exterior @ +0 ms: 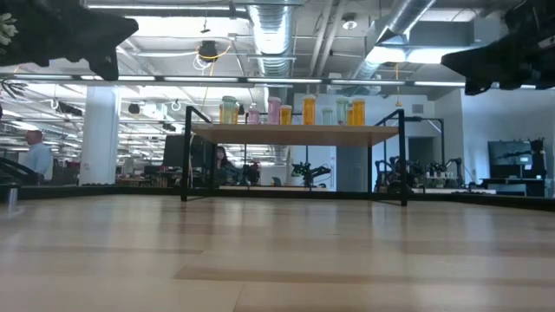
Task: Pick and place medicine bottles onto shelf by color
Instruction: Return to Home Position
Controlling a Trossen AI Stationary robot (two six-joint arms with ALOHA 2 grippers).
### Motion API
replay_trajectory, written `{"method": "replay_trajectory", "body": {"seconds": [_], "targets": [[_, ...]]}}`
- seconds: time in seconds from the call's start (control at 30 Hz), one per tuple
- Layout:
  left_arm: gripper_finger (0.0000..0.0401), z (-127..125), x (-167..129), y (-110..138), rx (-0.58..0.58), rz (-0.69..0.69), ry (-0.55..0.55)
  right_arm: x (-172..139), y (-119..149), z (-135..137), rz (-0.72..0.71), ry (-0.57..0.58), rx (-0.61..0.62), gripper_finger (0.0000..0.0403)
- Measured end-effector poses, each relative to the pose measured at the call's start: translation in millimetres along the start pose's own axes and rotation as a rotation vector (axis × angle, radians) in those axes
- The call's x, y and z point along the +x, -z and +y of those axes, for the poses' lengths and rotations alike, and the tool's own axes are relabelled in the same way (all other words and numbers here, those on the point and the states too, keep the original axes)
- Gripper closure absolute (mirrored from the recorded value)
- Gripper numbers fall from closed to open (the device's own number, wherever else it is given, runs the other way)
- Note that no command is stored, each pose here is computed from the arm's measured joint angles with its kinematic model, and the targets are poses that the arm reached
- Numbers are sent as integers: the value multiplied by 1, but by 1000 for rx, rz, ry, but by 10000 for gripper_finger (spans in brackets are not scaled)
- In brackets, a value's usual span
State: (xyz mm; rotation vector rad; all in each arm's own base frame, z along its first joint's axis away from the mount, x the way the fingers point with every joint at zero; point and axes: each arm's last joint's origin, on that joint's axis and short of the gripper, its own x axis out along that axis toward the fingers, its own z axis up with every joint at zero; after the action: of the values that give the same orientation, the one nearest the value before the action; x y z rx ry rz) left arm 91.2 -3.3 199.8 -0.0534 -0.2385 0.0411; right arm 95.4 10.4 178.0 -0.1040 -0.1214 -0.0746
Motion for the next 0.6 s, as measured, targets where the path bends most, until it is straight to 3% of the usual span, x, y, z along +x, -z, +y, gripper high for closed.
{"method": "replay_trajectory", "body": {"seconds": [0.4,0.6], "targets": [[400,-1,0,16,-31,51,52,0,6,2,51,-39,-9,400],[400,-1,-1,26,-40,154,47,0,7,2,61,-51,-6,393]]}}
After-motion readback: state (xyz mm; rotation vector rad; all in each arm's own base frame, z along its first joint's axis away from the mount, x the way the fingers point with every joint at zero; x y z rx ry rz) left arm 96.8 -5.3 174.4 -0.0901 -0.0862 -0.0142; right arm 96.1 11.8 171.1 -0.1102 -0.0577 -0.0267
